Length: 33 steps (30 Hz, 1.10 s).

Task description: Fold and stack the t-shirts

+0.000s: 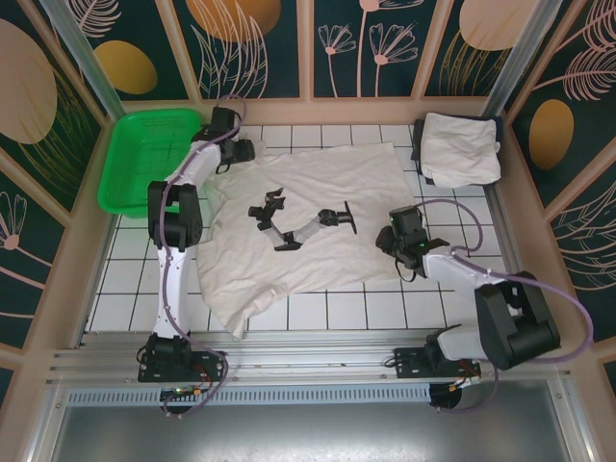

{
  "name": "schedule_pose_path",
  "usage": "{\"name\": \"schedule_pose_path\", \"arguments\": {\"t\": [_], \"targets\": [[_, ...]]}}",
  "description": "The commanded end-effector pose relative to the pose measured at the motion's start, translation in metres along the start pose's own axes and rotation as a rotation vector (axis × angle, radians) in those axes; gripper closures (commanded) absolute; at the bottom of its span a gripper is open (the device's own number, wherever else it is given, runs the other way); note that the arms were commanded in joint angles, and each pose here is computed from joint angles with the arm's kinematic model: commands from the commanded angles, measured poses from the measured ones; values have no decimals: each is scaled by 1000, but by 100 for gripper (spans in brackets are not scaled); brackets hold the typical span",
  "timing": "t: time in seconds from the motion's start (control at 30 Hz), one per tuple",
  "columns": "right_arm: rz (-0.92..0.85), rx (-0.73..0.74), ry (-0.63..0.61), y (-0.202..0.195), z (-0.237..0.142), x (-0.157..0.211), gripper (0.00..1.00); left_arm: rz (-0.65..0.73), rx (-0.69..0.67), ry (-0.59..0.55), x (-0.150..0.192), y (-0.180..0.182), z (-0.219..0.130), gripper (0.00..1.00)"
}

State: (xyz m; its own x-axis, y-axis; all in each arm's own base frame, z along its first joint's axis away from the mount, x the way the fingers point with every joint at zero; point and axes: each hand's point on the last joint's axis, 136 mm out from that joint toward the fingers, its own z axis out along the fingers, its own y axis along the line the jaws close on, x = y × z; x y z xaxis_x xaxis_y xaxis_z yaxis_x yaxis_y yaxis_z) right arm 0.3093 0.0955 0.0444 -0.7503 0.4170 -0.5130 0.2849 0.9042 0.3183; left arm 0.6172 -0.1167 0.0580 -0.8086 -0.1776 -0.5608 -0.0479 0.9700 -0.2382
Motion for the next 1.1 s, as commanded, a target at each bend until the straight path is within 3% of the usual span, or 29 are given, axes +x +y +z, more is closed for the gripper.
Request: {"name": "schedule_pose_path", "arguments": {"t": [0.0,0.23,0.37,0.6,0.67,0.8,0.87,1.07], "targets": [[66,54,20,-26,3,22,58,-20,100,-4,7,-34,4,46],[139,37,27,-34,-32,72,58,-72,37,37,32,-13,59,47],[130,40,59,-41,-45,94,57,-109,144,36,36,-31,74,45],[92,-65,-19,-5,-72,60,57,-11,323,-8,21,-93,67,38],[67,-16,-41,-6,-76,50,55,9,325,-28,9,-97,54,37],[39,77,-92,-17,-79,36,50,21,178,-78,-6,-78,1,33],[41,123,-113,-28,-78,30,47,32,95,-124,-4,-65,-37,22],[96,131,-106,-46,-73,16,40,9,-35,-210,50,-22,-149,2]]}}
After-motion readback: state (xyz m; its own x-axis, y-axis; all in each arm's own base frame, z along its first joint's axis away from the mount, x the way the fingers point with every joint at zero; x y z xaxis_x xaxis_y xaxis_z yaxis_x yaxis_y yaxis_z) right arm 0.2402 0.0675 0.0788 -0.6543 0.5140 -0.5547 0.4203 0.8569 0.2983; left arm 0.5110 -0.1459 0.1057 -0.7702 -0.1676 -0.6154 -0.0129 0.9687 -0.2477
